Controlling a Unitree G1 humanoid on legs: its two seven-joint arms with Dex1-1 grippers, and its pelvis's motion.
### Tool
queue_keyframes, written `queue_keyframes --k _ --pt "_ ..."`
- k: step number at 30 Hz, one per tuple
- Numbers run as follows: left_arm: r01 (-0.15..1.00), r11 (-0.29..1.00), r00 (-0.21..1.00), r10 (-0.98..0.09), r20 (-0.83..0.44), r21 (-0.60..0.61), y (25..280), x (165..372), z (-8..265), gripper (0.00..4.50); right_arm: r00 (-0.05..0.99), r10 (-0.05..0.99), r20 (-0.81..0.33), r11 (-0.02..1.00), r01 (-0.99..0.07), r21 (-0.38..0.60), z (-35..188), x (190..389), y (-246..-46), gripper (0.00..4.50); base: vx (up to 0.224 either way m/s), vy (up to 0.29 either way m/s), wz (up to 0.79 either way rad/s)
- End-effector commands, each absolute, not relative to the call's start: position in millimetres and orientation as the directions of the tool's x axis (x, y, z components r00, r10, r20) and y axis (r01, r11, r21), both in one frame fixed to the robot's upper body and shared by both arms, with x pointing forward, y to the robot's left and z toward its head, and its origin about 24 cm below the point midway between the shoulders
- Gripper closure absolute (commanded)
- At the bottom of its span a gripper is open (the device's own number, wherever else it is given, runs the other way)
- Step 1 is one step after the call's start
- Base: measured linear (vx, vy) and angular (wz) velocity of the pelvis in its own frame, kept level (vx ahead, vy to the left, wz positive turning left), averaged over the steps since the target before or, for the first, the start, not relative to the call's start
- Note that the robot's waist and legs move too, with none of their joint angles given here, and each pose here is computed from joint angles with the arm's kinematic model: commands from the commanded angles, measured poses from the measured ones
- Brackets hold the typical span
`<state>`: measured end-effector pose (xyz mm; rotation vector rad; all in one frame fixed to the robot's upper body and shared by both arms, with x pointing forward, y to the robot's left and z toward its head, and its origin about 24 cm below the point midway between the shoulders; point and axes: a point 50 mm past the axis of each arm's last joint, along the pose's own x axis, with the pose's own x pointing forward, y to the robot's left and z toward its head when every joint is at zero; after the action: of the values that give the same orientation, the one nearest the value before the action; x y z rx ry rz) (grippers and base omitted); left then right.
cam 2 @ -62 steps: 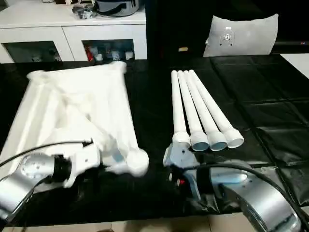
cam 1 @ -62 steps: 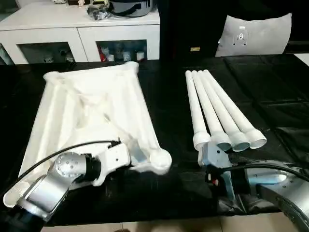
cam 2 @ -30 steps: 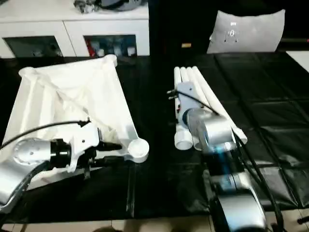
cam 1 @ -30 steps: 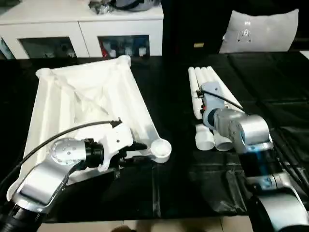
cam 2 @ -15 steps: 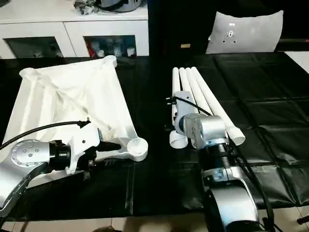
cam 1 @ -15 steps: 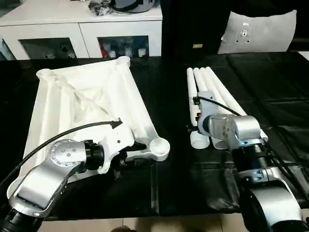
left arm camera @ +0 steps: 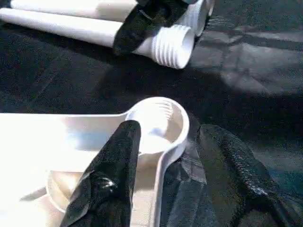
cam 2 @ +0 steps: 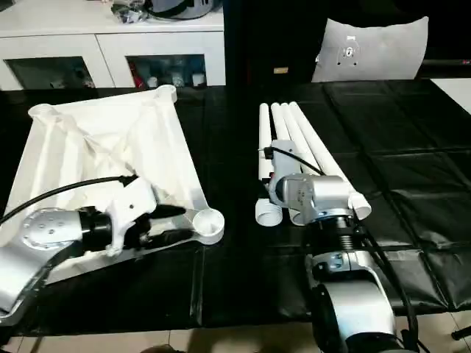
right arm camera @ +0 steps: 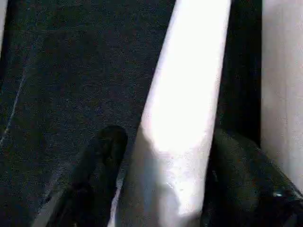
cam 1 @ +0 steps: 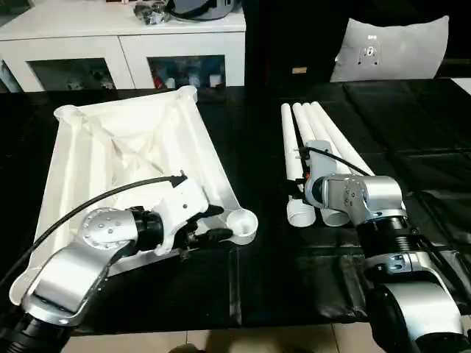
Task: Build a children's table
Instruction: Pick table leg
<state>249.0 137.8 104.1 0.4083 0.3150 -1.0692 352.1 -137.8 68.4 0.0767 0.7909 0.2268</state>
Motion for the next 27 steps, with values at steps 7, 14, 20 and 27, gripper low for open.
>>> queue_keyframes --k 7,14,20,27 --pt "0.833 0.506 0.553 -0.738 -0.387 0.224 139 254 117 2.35 0.723 0.273 -0.634 0.962 -0.208 0.176 70 351.6 -133.2 2.32 0.0 0.0 0.0" --pt "0.771 0.584 0.637 -0.696 -0.333 0.255 143 270 127 2.35 0.859 0.221 -0.462 0.974 -0.166 0.157 81 350.8 -132.0 2.6 0.0 0.0 0.0" --pt "0.679 0.719 0.733 -0.657 -0.175 0.149 136 294 147 2.16 0.852 0.475 -0.22 0.801 -0.315 0.509 113 347.8 -131.4 2.64 0.0 0.0 0.0" --pt "0.689 0.715 0.717 -0.696 -0.032 -0.12 114 300 163 1.61 0.753 0.649 0.105 0.589 -0.585 0.557 124 320.0 -146.2 2.64 0.0 0.0 0.0"
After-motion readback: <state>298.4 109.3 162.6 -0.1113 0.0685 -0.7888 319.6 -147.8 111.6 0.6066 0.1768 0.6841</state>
